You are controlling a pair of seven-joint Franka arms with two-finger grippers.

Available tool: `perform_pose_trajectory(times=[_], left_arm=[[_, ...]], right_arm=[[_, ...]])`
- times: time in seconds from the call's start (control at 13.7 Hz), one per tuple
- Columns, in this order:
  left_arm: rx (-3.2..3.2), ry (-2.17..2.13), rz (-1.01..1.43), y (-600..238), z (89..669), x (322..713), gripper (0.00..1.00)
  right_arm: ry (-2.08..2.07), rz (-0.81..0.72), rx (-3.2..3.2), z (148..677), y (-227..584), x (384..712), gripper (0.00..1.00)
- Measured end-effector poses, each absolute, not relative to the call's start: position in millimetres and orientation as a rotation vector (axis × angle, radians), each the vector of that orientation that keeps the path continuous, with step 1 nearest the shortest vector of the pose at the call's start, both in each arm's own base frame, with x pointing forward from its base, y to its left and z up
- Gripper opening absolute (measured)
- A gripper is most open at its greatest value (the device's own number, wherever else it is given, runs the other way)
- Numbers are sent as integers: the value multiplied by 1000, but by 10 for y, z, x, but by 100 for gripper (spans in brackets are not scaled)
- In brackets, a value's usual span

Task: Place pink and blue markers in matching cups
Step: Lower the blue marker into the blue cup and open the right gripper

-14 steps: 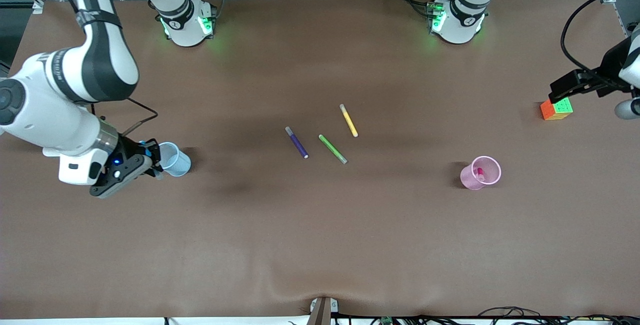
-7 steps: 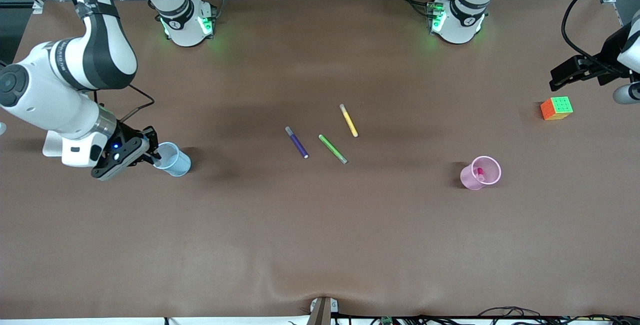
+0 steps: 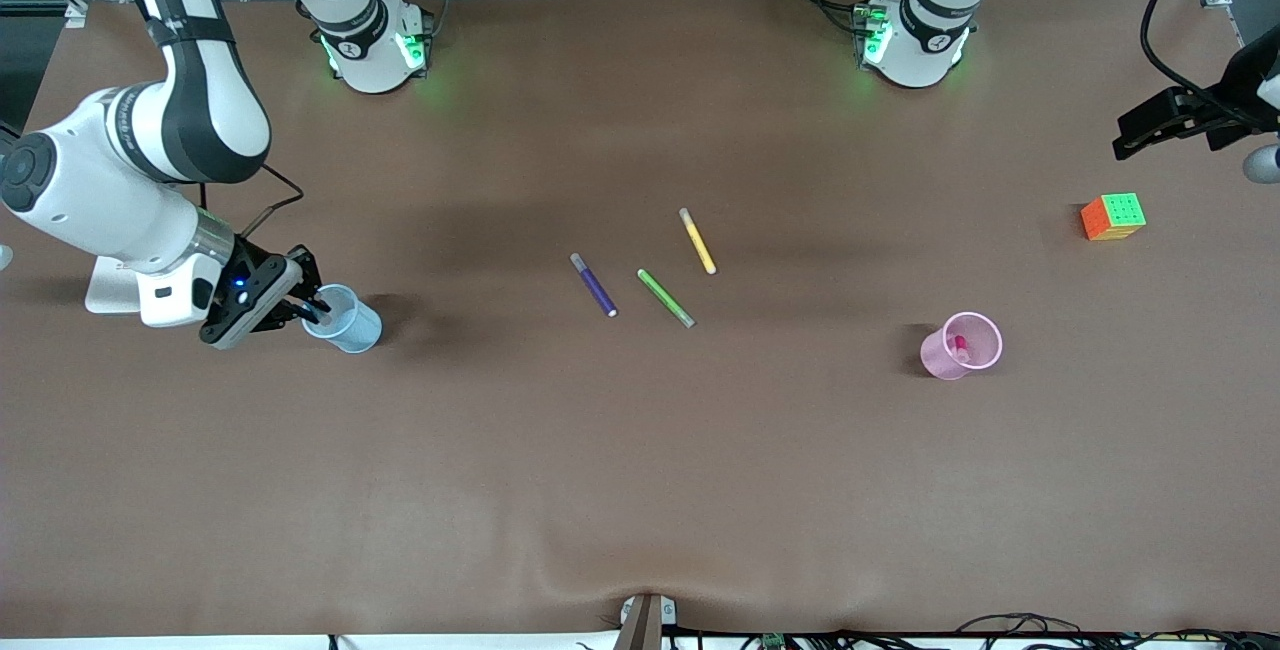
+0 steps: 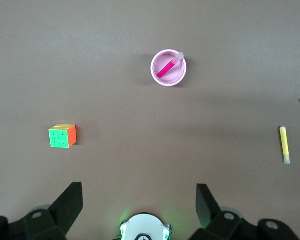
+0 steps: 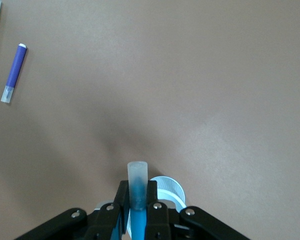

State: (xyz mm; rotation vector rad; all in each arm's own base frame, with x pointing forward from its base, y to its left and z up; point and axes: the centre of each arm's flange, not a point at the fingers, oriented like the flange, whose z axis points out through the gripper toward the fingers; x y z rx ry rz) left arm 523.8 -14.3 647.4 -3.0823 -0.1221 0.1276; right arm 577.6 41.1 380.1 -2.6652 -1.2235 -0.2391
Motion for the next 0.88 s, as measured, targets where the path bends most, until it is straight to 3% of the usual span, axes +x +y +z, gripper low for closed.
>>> perform_pose_trajectory(times=[0.88], left_arm=[[-3084,-97,109,-224,6471,5191,100]], right_arm=[[-1596,-511,-2266,3464,154,5762,17]])
